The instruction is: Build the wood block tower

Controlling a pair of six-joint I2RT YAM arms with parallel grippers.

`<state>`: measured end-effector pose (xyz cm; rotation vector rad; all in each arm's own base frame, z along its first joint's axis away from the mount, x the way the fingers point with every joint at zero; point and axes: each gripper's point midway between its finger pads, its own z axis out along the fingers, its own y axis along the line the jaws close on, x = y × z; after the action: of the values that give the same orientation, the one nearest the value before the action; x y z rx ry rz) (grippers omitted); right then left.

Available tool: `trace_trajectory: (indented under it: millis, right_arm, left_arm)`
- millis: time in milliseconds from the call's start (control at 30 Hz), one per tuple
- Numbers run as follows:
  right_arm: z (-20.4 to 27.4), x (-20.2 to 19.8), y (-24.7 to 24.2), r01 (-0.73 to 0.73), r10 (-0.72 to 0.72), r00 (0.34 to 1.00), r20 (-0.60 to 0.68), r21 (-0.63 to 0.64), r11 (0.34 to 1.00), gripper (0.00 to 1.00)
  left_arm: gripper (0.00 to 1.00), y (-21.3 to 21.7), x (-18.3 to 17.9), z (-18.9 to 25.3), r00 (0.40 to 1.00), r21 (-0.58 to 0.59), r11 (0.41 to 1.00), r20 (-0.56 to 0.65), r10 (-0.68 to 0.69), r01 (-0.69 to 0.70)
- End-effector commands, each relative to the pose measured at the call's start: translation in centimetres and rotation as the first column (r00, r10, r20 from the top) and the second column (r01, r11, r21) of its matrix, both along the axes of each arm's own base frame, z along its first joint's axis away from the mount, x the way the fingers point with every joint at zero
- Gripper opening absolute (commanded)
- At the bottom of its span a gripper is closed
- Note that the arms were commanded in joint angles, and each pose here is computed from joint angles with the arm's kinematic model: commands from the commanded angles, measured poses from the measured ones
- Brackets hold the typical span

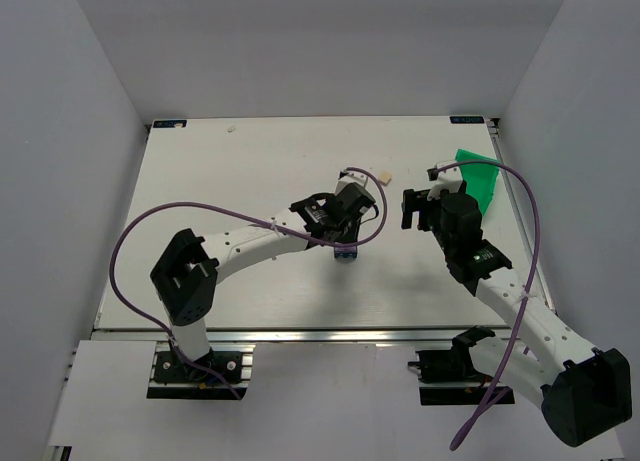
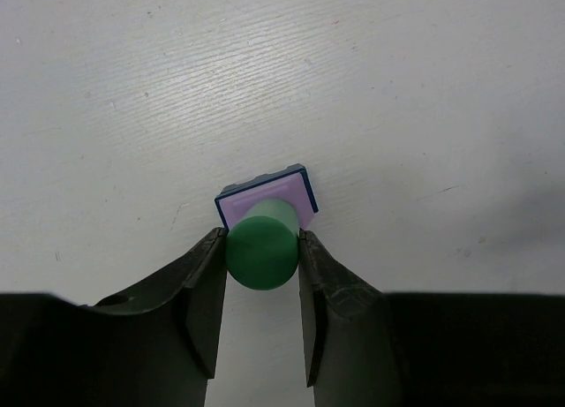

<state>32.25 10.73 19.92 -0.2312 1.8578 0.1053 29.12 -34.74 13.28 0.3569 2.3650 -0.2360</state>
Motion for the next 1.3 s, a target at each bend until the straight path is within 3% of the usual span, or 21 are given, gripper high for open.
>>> trace_trajectory:
  millis: [0, 367, 700, 1267]
  right_arm:
    - [1.55, 0.45, 0.0, 0.011, -0.011, 0.999, 0.043, 0.013, 1.0, 0.89]
    - [1.59, 0.47, 0.0, 0.009, -0.01, 0.999, 0.044, 0.013, 1.0, 0.89]
    - [1.46, 0.38, 0.29, -0.01, 0.009, 0.999, 0.044, 0.015, 1.0, 0.89]
    - [1.52, 0.4, 0.43, -0.018, 0.017, 0.999, 0.048, 0.016, 1.0, 0.89]
  left_arm:
    - [0.0, -0.65, 0.39, 1.39, 0.999, -0.025, 1.0, 0.033, 0.005, -0.004]
    - [0.03, -0.42, 0.39, 1.52, 0.999, -0.007, 1.0, 0.044, 0.006, -0.005]
    - [0.23, -1.1, 0.13, 1.74, 0.998, -0.017, 1.0, 0.052, -0.025, 0.026]
    - [0.28, -0.85, 0.52, 2.06, 0.997, -0.002, 1.0, 0.074, -0.011, 0.011]
